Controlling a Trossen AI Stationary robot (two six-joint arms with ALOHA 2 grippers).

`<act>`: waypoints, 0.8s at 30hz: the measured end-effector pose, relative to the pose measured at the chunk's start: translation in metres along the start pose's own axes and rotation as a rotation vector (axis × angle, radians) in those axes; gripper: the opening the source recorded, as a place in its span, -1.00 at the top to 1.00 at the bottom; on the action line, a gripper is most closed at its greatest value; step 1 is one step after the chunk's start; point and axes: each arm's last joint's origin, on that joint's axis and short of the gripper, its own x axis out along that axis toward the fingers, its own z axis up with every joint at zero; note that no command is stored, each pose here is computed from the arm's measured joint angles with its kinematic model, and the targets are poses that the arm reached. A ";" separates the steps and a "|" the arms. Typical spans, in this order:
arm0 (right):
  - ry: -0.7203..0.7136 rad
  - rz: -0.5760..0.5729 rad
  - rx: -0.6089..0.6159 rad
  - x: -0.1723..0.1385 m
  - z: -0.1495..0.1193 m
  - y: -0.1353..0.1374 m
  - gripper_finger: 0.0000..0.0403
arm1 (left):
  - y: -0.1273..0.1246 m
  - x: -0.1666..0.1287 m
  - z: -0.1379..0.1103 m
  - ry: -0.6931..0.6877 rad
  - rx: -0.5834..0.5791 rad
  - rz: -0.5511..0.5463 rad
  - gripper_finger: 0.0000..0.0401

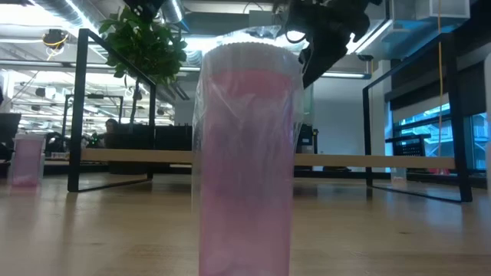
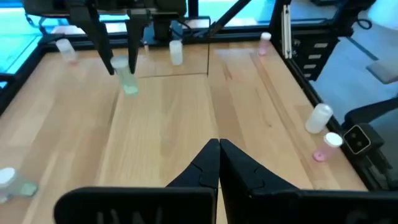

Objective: Pick and place medicine bottles onto shelf by color
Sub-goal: Put the top right blue pill bottle on the shelf

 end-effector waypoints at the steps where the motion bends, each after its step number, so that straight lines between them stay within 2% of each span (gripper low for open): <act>1: 0.000 0.000 0.000 0.000 0.000 0.000 0.38 | 0.000 0.001 0.000 0.004 0.001 0.000 1.00; 11: 0.071 0.008 0.046 -0.004 -0.008 0.001 0.38 | 0.000 0.002 -0.001 0.010 0.001 0.000 1.00; 17: 0.014 0.000 0.054 -0.027 -0.010 0.003 0.38 | 0.000 0.002 -0.002 0.020 0.002 -0.003 1.00; 19: -0.036 -0.008 0.052 -0.037 -0.015 0.004 0.38 | 0.000 0.002 -0.002 0.024 0.002 -0.003 1.00; 24: -0.190 -0.038 0.053 -0.037 -0.036 0.006 0.38 | 0.000 0.002 -0.002 0.027 0.002 -0.003 1.00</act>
